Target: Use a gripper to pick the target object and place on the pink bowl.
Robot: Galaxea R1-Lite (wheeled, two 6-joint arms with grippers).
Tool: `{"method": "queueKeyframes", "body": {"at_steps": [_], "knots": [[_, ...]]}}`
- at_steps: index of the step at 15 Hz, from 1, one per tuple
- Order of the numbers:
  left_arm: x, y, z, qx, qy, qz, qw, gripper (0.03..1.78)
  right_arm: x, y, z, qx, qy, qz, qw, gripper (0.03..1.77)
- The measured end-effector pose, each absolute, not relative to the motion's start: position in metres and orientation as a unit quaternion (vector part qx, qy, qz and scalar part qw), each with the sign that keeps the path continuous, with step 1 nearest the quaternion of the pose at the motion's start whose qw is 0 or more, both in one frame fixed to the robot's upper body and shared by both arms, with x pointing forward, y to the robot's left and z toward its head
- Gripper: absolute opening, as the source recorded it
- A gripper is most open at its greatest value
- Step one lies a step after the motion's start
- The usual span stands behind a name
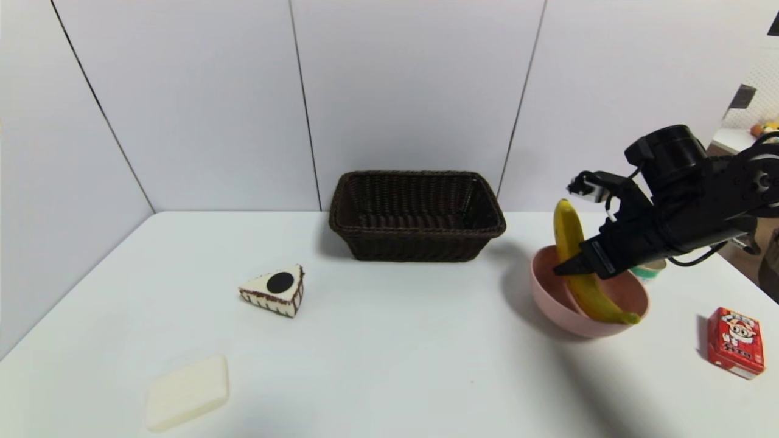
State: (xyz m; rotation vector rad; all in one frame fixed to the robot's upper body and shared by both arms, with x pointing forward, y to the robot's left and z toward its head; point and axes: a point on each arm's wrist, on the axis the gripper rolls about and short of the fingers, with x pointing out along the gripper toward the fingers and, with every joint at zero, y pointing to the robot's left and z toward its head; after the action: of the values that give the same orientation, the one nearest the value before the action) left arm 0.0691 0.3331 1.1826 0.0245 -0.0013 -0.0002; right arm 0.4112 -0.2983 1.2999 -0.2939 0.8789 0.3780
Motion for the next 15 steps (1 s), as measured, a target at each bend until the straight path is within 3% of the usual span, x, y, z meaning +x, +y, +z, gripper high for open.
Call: {"method": "queueKeyframes", "body": {"at_steps": [7,15], "knots": [[0.069,0.333,1.183,0.012,-0.001,0.000,1.000,1.69,0.403,-0.299,1.316,-0.146,0.401,0.178,0.887,1.55],[0.069,0.333,1.183,0.012,-0.001,0.000,1.000,1.69,0.344,-0.315,1.368,-0.137,0.376,0.153,0.904,1.65]]}}
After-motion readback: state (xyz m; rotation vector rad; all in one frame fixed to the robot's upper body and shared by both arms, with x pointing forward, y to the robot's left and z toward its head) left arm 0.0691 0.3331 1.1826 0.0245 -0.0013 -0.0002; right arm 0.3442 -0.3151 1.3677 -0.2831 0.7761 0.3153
